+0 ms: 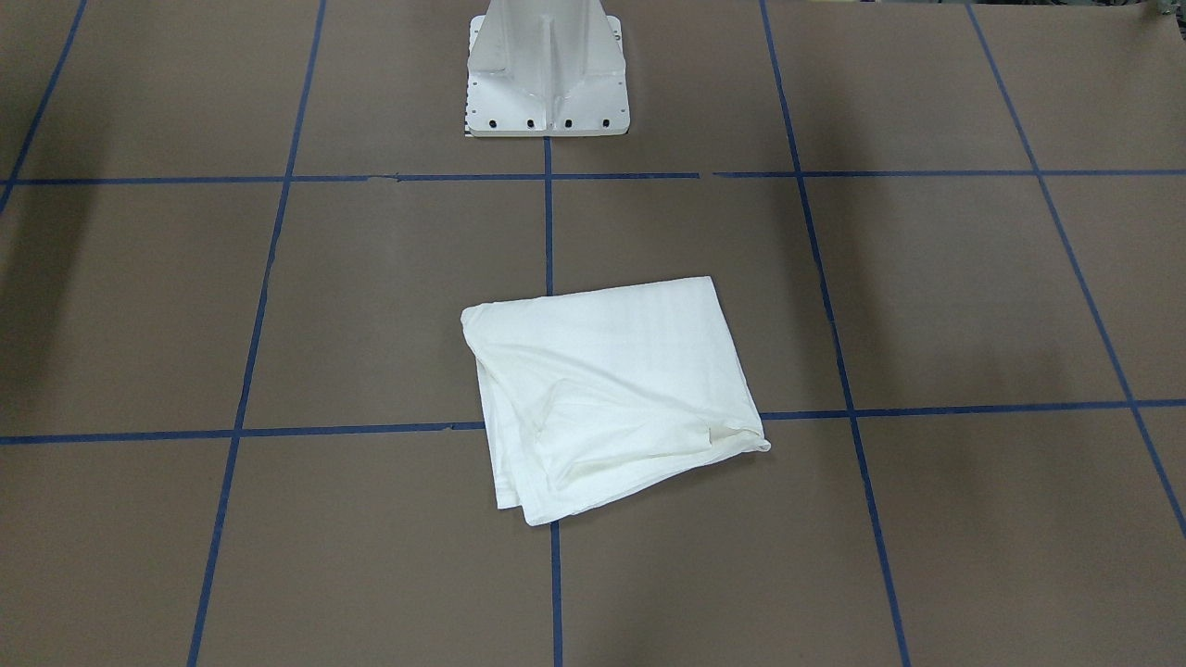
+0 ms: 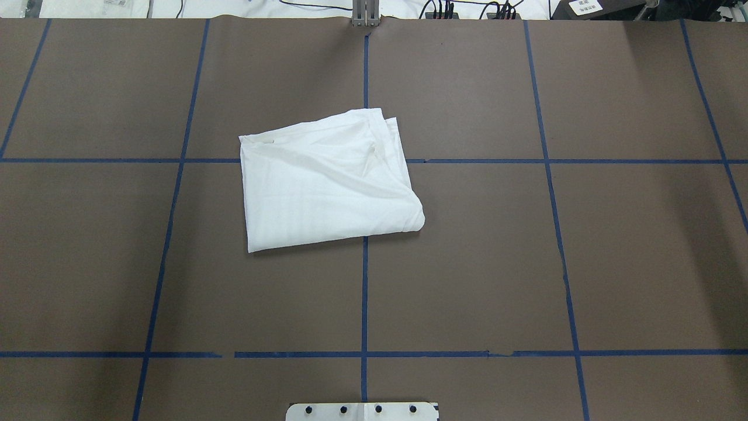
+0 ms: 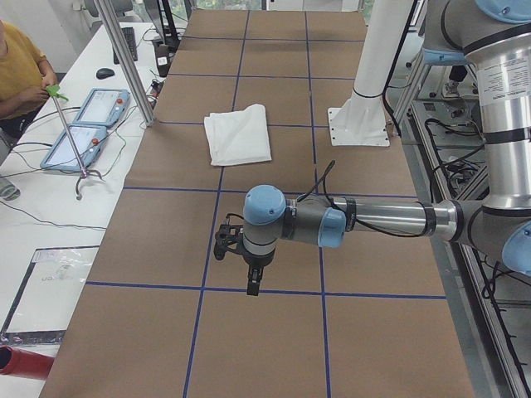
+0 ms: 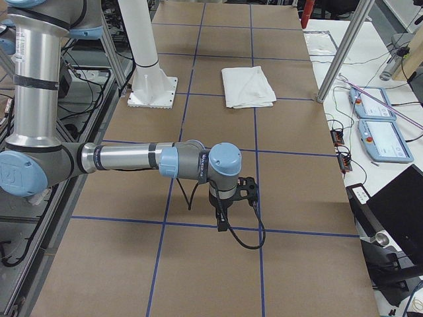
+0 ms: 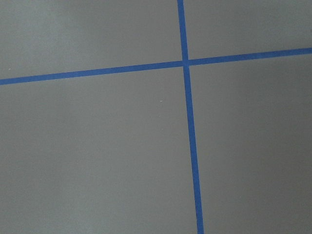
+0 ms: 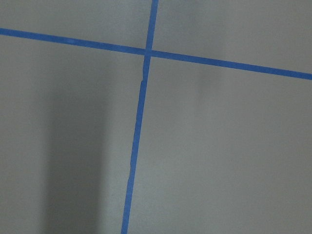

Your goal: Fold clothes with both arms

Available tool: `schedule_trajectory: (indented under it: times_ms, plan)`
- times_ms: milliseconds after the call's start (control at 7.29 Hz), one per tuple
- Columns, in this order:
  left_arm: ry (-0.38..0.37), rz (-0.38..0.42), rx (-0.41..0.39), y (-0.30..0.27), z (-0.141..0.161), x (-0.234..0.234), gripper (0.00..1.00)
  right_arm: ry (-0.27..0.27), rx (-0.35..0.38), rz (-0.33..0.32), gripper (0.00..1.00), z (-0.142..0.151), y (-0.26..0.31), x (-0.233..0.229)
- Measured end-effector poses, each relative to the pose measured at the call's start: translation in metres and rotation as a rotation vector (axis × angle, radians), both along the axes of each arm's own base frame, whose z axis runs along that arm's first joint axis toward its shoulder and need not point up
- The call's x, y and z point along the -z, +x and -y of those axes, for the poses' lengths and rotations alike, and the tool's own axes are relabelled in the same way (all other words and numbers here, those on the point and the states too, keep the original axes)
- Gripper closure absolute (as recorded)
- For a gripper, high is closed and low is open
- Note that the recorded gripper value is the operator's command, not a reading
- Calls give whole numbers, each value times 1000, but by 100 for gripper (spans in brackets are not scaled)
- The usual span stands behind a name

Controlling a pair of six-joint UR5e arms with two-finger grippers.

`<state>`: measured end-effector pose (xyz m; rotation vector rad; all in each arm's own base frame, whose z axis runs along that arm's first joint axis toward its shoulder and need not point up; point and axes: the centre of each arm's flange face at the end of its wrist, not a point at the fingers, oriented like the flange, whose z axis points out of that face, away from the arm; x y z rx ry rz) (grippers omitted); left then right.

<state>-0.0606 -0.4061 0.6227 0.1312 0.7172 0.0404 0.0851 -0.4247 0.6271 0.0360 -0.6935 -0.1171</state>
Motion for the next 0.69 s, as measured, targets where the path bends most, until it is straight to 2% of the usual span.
schedule_trajectory:
  times_ms: [411,685]
  plan:
    - [21,-3,-2,1,2,8,0,-14,1,2,0,-2,-1,-6]
    - [38,-3,-4,1,6,14,0,-27,-14,-29,0,0,2,-8]
